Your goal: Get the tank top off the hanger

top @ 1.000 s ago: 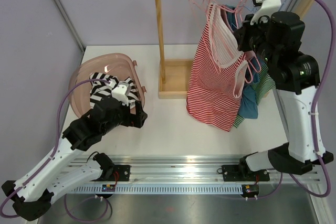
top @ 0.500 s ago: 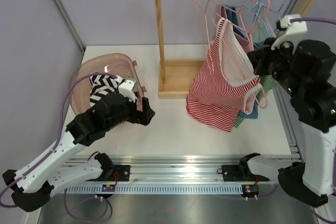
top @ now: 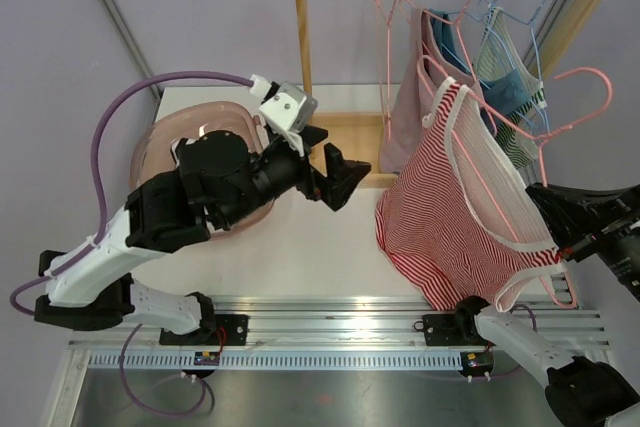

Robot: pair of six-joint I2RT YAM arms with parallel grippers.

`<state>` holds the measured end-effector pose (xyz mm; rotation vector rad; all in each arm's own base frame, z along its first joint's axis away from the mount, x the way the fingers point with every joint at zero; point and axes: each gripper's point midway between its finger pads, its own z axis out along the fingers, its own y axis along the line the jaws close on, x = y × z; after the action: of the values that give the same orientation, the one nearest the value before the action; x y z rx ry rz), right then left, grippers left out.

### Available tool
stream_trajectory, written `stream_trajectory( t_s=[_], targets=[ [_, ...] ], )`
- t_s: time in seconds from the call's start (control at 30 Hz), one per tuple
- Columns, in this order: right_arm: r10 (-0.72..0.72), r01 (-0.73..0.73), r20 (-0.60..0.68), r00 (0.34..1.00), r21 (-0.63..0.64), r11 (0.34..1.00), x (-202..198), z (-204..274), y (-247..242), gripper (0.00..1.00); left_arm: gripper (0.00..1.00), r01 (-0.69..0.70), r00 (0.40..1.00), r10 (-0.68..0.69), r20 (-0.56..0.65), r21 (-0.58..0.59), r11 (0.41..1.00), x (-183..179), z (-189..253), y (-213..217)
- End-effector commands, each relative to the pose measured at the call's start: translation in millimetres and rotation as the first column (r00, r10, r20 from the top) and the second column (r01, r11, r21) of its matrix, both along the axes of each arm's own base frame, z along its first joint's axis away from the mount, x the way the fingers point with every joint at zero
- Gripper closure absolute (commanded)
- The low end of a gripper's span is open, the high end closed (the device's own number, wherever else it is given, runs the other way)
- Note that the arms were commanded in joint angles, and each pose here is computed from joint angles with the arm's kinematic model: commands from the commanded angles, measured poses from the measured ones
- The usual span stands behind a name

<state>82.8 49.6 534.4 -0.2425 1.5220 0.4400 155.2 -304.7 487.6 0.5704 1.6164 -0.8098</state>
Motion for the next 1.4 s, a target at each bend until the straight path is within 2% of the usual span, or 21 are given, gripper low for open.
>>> stream_trajectory(
  t_s=[0.0,0.07,0.2,0.33,0.43,0.53,0.63,0.67,0.73,0.77,0.87,0.9,0.93,1.07,1.23,1.3,1.37],
  targets=[
    [0.172,-0.173,-0.026,0.985,-0.007,0.985,1.3,-1.0,32.0,1.00,0.01,-0.034,0.992,0.036,0.118,-0.017,0.999,10.5,29.8,-20.2],
    [0.193,-0.194,-0.046,0.980,-0.009,0.981,6.8,-2.6,37.7,1.00,0.01,-0.001,0.990,0.002,0.141,-0.010,1.000,9.9,29.4,-35.9],
    [0.277,-0.279,-0.087,0.957,-0.018,0.960,10.6,-8.5,54.2,1.00,0.01,-0.016,0.987,0.019,0.162,-0.018,1.000,16.1,23.7,-46.7],
    [0.405,-0.414,-0.140,0.904,-0.039,0.910,10.4,-20.8,76.4,1.00,0.01,-0.079,0.984,0.078,0.162,0.000,0.997,25.9,7.7,-44.4],
    [0.416,-0.428,-0.160,0.895,-0.047,0.903,15.3,-25.8,80.7,1.00,0.02,-0.137,0.980,0.131,0.149,0.026,0.990,33.4,-6.3,-38.5],
    [0.430,-0.444,-0.173,0.886,-0.051,0.895,17.8,-29.4,84.9,1.00,0.09,-0.219,0.968,0.209,0.139,0.059,0.974,43.4,-22.5,-27.2],
    [0.443,-0.458,-0.180,0.878,-0.050,0.888,19.3,-30.9,88.6,1.00,0.27,-0.255,0.962,0.246,0.118,0.070,0.964,51.8,-34.8,-19.0],
    [0.438,-0.454,-0.185,0.880,-0.051,0.889,21.2,-32.2,88.9,1.00,0.39,-0.258,0.962,0.249,0.113,0.068,0.964,52.2,-35.8,-14.7],
    [0.429,-0.447,-0.192,0.882,-0.056,0.893,25.7,-34.2,89.6,1.00,0.49,-0.265,0.960,0.258,0.104,0.060,0.962,54.9,-39.4,-8.3],
    [0.427,-0.446,-0.196,0.883,-0.060,0.893,27.0,-35.4,90.0,1.00,0.63,-0.271,0.959,0.265,0.100,0.061,0.961,56.3,-41.4,-5.8],
    [0.431,-0.452,-0.211,0.877,-0.062,0.890,31.9,-39.8,94.0,1.00,0.78,-0.298,0.952,0.293,0.087,0.053,0.953,63.3,-44.1,5.4],
    [0.432,-0.454,-0.212,0.876,-0.063,0.889,32.9,-40.6,94.8,1.00,0.93,-0.313,0.948,0.308,0.082,0.053,0.948,66.1,-44.8,10.0],
    [0.434,-0.457,-0.226,0.872,-0.064,0.887,35.8,-43.9,97.2,1.00,1.00,-0.339,0.940,0.336,0.067,0.052,0.939,73.1,-49.3,16.1],
    [0.436,-0.467,-0.254,0.863,-0.077,0.881,41.5,-53.2,102.1,1.00,1.00,-0.437,0.900,0.436,0.026,0.042,0.899,89.7,-58.3,44.1],
    [0.470,-0.520,-0.295,0.832,-0.122,0.845,41.0,-70.7,111.9,1.00,1.00,-0.636,0.770,0.633,-0.085,-0.016,0.771,109.9,-70.4,111.5],
    [0.494,-0.545,-0.289,0.820,-0.132,0.828,35.3,-71.7,113.1,1.00,1.00,-0.696,0.712,0.690,-0.128,0.001,0.718,118.9,-83.3,136.4],
    [0.522,-0.571,-0.275,0.807,-0.141,0.809,30.8,-70.6,115.6,1.00,1.00,-0.716,0.687,0.711,-0.147,0.025,0.697,121.2,-92.1,149.6]
  ],
)
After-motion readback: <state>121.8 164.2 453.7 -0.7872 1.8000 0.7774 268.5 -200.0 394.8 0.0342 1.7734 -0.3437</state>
